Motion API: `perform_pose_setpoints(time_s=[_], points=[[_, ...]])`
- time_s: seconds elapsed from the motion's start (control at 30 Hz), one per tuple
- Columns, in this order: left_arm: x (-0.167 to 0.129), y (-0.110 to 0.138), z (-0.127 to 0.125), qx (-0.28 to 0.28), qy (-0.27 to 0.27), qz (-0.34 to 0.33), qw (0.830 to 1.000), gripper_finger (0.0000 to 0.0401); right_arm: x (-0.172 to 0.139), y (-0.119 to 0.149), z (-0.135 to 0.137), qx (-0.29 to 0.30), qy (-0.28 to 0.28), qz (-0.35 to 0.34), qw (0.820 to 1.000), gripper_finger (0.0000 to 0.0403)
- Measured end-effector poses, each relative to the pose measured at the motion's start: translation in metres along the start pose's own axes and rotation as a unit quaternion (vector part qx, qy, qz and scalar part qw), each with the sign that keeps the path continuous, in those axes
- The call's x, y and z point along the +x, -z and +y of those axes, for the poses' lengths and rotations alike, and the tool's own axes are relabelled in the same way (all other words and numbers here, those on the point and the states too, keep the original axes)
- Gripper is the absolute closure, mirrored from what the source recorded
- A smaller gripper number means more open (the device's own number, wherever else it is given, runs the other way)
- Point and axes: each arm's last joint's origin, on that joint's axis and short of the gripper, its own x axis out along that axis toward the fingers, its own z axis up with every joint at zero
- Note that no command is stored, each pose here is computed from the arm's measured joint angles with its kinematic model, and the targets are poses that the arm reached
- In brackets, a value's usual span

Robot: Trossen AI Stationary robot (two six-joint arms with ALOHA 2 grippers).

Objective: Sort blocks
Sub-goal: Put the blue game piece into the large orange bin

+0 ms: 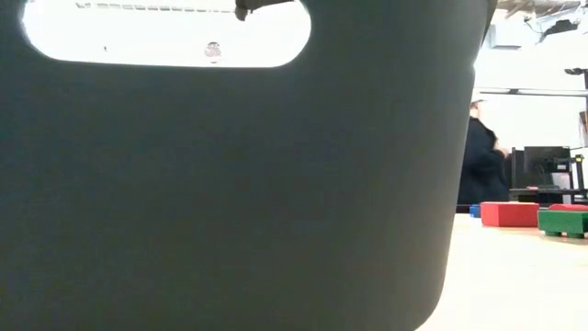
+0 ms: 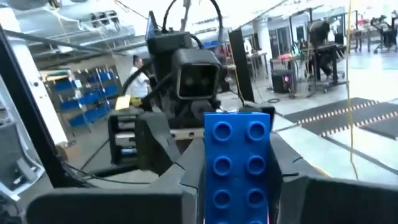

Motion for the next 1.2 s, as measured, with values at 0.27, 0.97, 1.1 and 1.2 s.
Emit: perform_pose_setpoints(time_s=[0.27, 0.97, 1.1, 1.2], points=[[0.014, 0.010, -0.004, -0.009, 0.032, 0.011, 0.999, 0.0101, 0.006, 0.004, -0.001, -0.016, -0.002, -0.008, 1.000, 0.0316], [0.045, 0.015, -0.005, 0.015, 0.072, -0.064, 0.995, 0.0190, 0.006, 0.006, -0.002, 0.053, -0.049, 0.020, 0.997, 0.0318], [0.045, 0.016, -0.005, 0.010, 0.072, -0.061, 0.995, 0.0254, 0.005, 0.006, -0.002, 0.050, -0.053, 0.022, 0.997, 0.0315], [0.045, 0.016, -0.005, 0.005, 0.074, -0.055, 0.996, 0.0267, 0.005, 0.007, -0.002, 0.049, -0.055, 0.025, 0.997, 0.0282]])
